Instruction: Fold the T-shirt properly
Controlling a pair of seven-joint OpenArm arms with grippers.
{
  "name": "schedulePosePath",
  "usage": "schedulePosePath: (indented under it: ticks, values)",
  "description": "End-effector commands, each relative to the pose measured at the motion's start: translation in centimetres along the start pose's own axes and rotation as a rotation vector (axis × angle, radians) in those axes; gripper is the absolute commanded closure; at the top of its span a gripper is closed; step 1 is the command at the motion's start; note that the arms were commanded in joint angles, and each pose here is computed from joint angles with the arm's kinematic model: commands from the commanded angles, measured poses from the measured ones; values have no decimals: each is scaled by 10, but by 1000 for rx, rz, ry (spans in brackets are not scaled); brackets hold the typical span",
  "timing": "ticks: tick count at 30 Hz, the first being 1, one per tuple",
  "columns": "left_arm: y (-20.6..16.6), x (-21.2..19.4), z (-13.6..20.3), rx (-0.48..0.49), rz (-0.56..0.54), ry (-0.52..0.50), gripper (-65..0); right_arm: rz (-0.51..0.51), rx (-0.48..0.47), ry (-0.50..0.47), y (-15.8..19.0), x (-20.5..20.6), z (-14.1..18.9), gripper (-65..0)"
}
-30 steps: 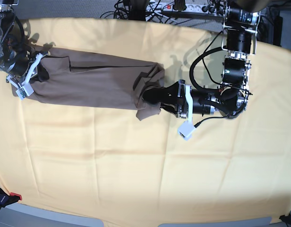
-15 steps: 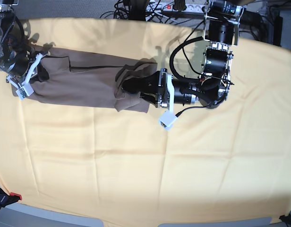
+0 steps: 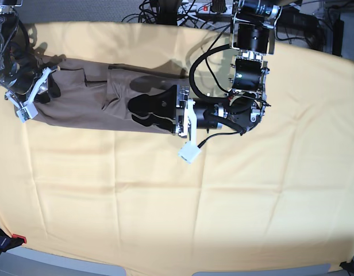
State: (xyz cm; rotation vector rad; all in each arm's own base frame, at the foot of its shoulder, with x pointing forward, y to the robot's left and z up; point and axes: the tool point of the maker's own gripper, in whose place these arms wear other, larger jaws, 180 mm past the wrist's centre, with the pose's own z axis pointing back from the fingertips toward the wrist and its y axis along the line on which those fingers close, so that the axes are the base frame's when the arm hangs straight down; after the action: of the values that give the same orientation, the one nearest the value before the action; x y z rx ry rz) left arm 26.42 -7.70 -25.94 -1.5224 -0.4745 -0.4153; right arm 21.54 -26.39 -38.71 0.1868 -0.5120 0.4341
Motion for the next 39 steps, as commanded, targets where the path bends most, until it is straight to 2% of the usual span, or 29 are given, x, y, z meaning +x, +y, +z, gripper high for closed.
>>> schedulePosePath:
  ticks: [1, 3, 7, 11, 12, 13, 14, 16, 17, 22, 27, 33, 39]
  values:
    - [-12, 18, 1, -35, -72, -45, -443, 13, -20, 13, -7, 0, 5, -244]
    - [-11, 28, 12, -25, -156, -89, -443, 11, -15, -3, -7, 5, 5, -244]
    - [-4, 57, 49, 42, -218, -212, -443, -8, -1, -105, -12, 37, 11, -244]
    - [5, 75, 94, 135, -259, -306, -439, -19, -67, -221, -38, 75, 30, -245]
    - [8, 77, 105, 162, -262, -313, -415, -24, -90, -244, -46, 82, 37, -254]
    - [10, 78, 114, 184, -267, -320, -359, -37, -115, -265, -54, 88, 43, -281]
    - [11, 80, 124, 207, -276, -324, -272, -58, -144, -286, -63, 92, 50, -318]
    - [14, 82, 141, 251, -301, -322, -38, -105, -203, -327, -82, 98, 66, -385]
    - [16, 81, 149, 282, -306, -313, 0, -136, -234, -339, -91, 96, 75, -402]
    - [20, 85, 195, 409, -325, -275, 0, -313, -353, -315, -122, 61, 105, -408]
    - [16, 91, 239, 522, -361, -255, 0, -438, -375, -270, -121, 13, 105, -410]
    - [10, 96, 266, 593, -386, -228, 0, -573, -228, -271, -107, -16, 78, -437]
    - [7, 98, 277, 626, -398, -208, 0, -687, -17, -273, -83, -39, 53, -437]
